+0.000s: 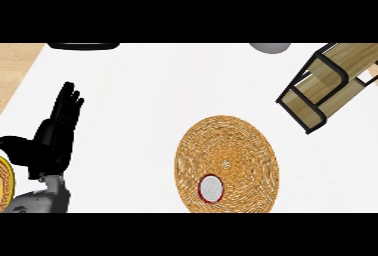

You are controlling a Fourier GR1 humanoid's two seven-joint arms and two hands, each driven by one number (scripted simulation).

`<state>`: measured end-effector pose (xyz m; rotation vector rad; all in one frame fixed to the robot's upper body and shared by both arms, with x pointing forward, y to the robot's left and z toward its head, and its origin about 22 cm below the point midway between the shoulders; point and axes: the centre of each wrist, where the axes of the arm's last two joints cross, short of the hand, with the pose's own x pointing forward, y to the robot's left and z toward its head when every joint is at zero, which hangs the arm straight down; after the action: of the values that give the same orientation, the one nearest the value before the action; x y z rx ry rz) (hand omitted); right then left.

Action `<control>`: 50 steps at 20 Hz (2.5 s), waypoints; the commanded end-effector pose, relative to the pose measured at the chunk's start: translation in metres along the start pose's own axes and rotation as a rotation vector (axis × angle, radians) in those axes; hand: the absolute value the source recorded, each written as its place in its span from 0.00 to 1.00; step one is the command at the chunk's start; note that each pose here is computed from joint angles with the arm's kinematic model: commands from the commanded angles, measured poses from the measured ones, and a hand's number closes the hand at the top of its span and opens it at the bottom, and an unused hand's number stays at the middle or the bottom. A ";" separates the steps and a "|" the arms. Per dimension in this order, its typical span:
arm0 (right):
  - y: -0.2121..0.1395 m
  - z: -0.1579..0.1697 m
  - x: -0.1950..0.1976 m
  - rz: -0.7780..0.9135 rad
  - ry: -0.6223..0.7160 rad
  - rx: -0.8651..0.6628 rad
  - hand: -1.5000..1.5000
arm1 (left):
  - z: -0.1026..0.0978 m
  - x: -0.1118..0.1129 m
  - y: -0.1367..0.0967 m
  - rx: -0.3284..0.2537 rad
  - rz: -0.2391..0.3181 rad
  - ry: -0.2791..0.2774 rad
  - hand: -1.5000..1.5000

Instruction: Pick the cupcake from the placemat and place it in the tiered shelf

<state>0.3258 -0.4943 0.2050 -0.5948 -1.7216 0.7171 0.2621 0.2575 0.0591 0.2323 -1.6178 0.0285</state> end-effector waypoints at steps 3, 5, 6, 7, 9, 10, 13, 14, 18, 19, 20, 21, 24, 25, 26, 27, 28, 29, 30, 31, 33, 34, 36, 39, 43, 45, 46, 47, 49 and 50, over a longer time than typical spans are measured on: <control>0.035 -0.035 -0.010 -0.031 -0.012 -0.043 1.00 | 0.000 -0.001 0.004 -0.005 0.008 -0.012 0.50; 0.042 -0.035 -0.020 -0.020 -0.011 -0.049 1.00 | -0.003 -0.002 0.010 0.012 0.005 0.001 0.50; 0.035 -0.042 -0.014 -0.057 -0.007 -0.054 1.00 | 0.010 0.002 -0.005 -0.003 -0.004 -0.012 0.50; 0.046 -0.048 -0.014 -0.037 -0.036 -0.076 1.00 | -0.004 0.016 0.006 -0.002 -0.009 0.001 0.50; 0.054 -0.054 -0.015 -0.037 -0.047 -0.069 1.00 | 0.000 -0.004 0.002 -0.004 0.000 0.003 0.50; 0.058 -0.052 -0.021 -0.048 -0.044 -0.063 1.00 | -0.008 -0.005 0.013 -0.010 -0.007 -0.008 0.50; 0.075 -0.062 -0.019 0.047 -0.046 -0.031 1.00 | 0.002 -0.008 0.011 -0.016 0.002 0.014 0.50; 0.071 -0.055 -0.027 -0.021 -0.020 -0.060 1.00 | 0.009 0.000 0.002 -0.021 -0.001 0.019 0.50; 0.077 -0.064 -0.027 -0.166 0.064 -0.068 0.00 | -0.003 0.019 0.006 -0.021 -0.001 -0.006 0.50; 0.093 -0.063 -0.031 -0.146 0.072 -0.022 0.00 | -0.013 -0.003 0.003 -0.023 -0.004 -0.008 0.50; 0.068 -0.069 -0.020 -0.147 0.069 -0.006 0.00 | -0.014 0.013 -0.004 -0.011 0.002 -0.009 0.50; 0.070 -0.075 -0.016 -0.156 0.061 -0.006 0.00 | -0.007 0.000 -0.016 -0.039 0.014 -0.009 0.50; 0.077 -0.064 -0.028 -0.158 0.056 0.031 0.00 | -0.009 0.005 -0.004 -0.026 0.015 -0.003 0.50; 0.075 -0.066 -0.027 -0.195 0.054 0.009 0.00 | 0.003 0.011 0.006 -0.014 0.010 -0.012 0.50; 0.067 -0.073 -0.018 -0.201 0.032 0.021 0.00 | -0.007 0.000 0.007 -0.028 0.007 -0.012 0.50; 0.079 -0.072 -0.023 -0.214 0.020 0.016 0.00 | 0.009 -0.006 0.001 -0.033 -0.005 0.002 0.50; 0.068 -0.067 -0.024 -0.218 0.004 -0.002 0.00 | 0.002 0.002 -0.002 -0.050 0.016 -0.008 0.50; 0.063 -0.070 -0.020 -0.238 -0.023 0.012 0.00 | -0.009 0.002 -0.012 -0.005 -0.005 -0.017 0.50; 0.064 -0.075 -0.016 -0.278 -0.025 -0.023 0.00 | -0.001 -0.002 0.004 -0.045 0.018 -0.011 0.50; 0.056 -0.062 -0.025 -0.303 -0.048 -0.022 0.00 | -0.002 0.007 -0.001 -0.018 0.009 0.008 0.50; 0.043 -0.074 -0.010 -0.369 -0.060 -0.058 0.00 | -0.008 -0.002 0.005 -0.020 0.014 -0.012 0.50; 0.031 -0.054 -0.024 -0.392 -0.059 -0.067 0.00 | -0.004 0.012 0.002 -0.021 -0.002 0.010 0.50; 0.016 -0.062 -0.011 -0.415 -0.032 -0.119 0.00 | -0.001 -0.003 0.015 -0.024 0.004 -0.034 0.50; -0.001 -0.041 -0.022 -0.422 0.012 -0.188 0.00 | -0.011 0.008 0.002 -0.018 0.003 -0.011 0.50; -0.034 -0.013 -0.027 -0.446 0.133 -0.272 0.00 | -0.009 -0.001 -0.001 -0.020 0.002 -0.008 0.50; -0.056 0.005 -0.027 -0.445 0.161 -0.288 0.00 | 0.000 0.006 -0.006 -0.038 0.012 -0.032 0.50; -0.067 0.014 -0.026 -0.447 0.167 -0.291 0.00 | -0.006 0.000 0.007 -0.028 0.001 -0.014 0.50; -0.060 0.015 -0.032 -0.442 0.168 -0.310 0.00 | -0.010 0.013 -0.012 -0.039 0.000 -0.031 0.50; -0.077 0.032 -0.031 -0.441 0.183 -0.306 0.00 | -0.011 0.004 -0.005 -0.035 0.013 -0.020 0.50; -0.086 0.042 -0.031 -0.458 0.171 -0.307 0.00 | -0.007 0.004 -0.006 -0.020 0.004 -0.025 0.50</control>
<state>0.3166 -0.5610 0.2275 -0.4227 -1.7434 0.1106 0.2705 0.2564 0.0646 0.2052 -1.6399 0.0084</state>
